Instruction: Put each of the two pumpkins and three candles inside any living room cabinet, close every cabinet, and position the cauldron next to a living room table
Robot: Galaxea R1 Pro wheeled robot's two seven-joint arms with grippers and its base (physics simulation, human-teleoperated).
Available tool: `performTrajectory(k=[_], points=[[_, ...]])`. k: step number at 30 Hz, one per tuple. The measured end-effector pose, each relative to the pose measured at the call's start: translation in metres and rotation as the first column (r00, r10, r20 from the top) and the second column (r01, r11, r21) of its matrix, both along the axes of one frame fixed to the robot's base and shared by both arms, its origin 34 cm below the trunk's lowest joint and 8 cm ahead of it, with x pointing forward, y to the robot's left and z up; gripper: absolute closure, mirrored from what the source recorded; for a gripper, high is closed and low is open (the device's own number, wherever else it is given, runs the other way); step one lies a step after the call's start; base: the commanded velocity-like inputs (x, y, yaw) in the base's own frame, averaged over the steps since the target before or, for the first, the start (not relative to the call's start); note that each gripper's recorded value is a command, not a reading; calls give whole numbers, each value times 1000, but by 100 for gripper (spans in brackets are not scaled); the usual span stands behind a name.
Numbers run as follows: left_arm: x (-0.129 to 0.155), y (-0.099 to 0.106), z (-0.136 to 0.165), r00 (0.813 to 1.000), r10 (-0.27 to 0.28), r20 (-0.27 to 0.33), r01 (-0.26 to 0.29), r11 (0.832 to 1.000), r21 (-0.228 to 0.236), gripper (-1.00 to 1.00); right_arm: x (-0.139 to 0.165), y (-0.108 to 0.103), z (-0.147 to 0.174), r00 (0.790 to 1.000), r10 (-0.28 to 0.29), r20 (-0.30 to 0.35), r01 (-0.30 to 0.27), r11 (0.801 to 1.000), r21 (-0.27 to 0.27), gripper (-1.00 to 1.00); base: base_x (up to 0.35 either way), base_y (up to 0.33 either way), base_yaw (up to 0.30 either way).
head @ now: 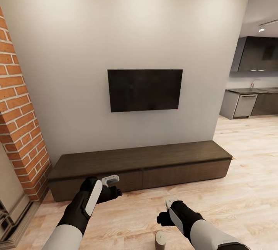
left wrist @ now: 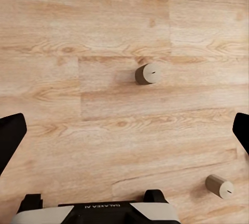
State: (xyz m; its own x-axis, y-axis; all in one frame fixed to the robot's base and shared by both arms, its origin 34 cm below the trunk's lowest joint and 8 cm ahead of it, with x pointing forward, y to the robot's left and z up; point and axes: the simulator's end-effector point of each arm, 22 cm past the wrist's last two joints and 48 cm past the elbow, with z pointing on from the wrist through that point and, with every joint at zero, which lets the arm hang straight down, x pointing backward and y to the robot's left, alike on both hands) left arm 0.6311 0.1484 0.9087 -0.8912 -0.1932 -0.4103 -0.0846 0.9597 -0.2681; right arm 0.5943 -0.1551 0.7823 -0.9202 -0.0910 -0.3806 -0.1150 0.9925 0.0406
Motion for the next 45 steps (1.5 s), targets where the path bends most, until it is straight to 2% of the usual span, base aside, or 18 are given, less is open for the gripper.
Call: performTrajectory(k=[6, 13, 30, 39, 45], points=[[2, -2, -5, 1000, -7, 2, 7, 1000, 5, -100, 2, -6, -6, 1000, -9, -2, 8, 1000, -25, -100, 0, 0, 0], [4, -6, -10, 1000, -26, 7, 26, 1000, 17, -100, 5, -6, -11, 1000, -9, 4, 9, 1000, -29, -100, 0, 0, 0], [9, -6, -27, 1000, -27, 8, 27, 999, 18, -100, 11, -7, -28, 1000, -7, 9, 8, 999, -32, -100, 0, 0, 0], [12, -6, -36, 1000, -28, 8, 27, 999, 18, -100, 25, -5, -32, 998, -11, 68, 12, 1000, -24, -100, 0, 0, 0], [13, -7, -43, 1000, -28, 8, 28, 999, 18, -100, 28, -5, -38, 997, -11, 72, 13, 1000, -23, -100, 0, 0, 0]])
